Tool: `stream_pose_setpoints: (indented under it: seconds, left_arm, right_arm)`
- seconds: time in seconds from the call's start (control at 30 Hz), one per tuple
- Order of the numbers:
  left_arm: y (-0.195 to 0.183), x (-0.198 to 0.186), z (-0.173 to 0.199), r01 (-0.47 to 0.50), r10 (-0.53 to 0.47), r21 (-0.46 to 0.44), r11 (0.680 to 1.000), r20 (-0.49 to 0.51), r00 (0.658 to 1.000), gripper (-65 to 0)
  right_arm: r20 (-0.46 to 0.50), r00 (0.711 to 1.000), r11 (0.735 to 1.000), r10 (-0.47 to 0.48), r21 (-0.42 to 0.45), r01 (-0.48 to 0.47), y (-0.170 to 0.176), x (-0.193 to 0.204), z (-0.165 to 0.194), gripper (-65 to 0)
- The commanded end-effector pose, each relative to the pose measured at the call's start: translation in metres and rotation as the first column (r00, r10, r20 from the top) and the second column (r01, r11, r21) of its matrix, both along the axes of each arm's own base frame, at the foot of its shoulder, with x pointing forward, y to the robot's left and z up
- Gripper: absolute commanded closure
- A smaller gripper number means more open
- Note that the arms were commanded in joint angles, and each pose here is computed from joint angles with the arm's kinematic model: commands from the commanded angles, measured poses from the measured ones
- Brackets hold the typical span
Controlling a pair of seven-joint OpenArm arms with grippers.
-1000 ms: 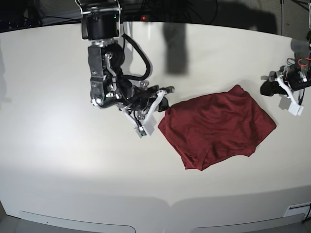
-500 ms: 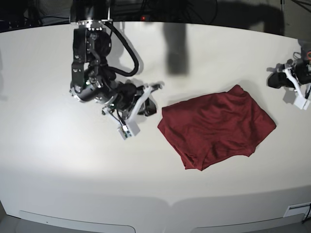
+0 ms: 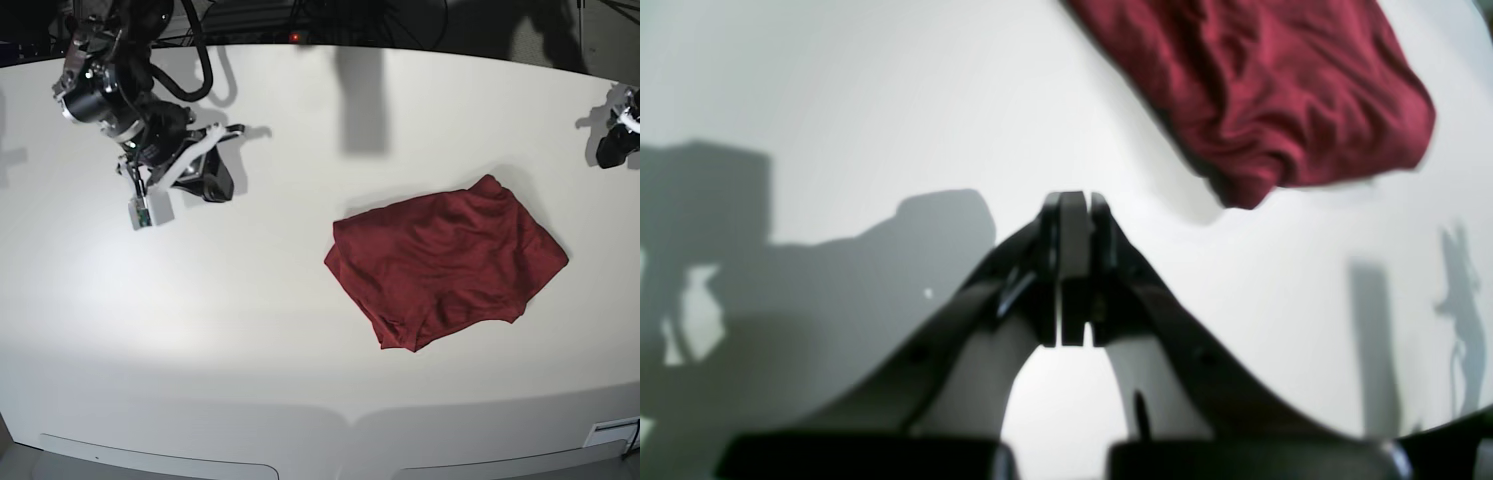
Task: Fold the T-shirt properly
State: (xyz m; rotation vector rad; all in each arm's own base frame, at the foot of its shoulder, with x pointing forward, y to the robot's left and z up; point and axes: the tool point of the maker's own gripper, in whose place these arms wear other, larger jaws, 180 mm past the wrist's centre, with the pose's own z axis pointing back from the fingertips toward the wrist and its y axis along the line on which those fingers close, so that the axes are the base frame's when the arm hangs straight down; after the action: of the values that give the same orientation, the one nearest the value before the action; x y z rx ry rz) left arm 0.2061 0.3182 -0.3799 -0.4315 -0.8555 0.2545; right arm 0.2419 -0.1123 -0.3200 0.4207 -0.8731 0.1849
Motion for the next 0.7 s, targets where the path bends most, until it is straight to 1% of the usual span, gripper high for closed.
stream_pose_setpoints:
  seconds: [0.0, 0.1, 0.2, 0.33, 0.47, 0.67]
  left_arm:
    - [0.008, -0.001, 0.012, -0.006, 0.005, 0.030, 1.000, 0.033, 0.999, 0.0]
    - [0.021, -0.036, 0.002, -0.065, 0.067, 0.073, 0.995, -0.019, 0.998, 0.0]
    - [0.019, -0.072, -0.005, -0.085, 0.087, 0.060, 0.995, -0.041, 0.995, 0.0]
    - [0.020, -0.119, -0.018, -0.158, 0.163, 0.053, 0.986, -0.115, 0.980, 0.0]
    - [0.012, -0.160, -0.035, -0.164, 0.178, 0.082, 0.983, -0.220, 0.959, 0.0]
    - [-0.001, -0.211, -0.055, -0.129, 0.168, 0.128, 0.983, -0.361, 0.917, 0.0]
  right_arm:
    - [0.027, 1.000, 1.000, -0.006, 0.008, 0.006, -0.003, -0.002, 0.009, 0.0]
    - [-0.052, 0.998, 1.000, -0.024, -0.002, 0.024, -0.015, -0.027, 0.001, 0.0]
    - [-0.129, 0.991, 0.999, -0.041, -0.013, 0.040, -0.024, -0.055, -0.006, 0.0]
    - [-0.200, 0.975, 0.996, -0.091, -0.025, 0.088, -0.035, -0.094, -0.009, 0.0]
    - [-0.317, 0.942, 0.993, -0.115, -0.021, 0.114, -0.041, -0.138, -0.020, 0.0]
    - [-0.478, 0.869, 0.992, -0.124, -0.043, 0.118, -0.043, -0.201, -0.032, 0.0]
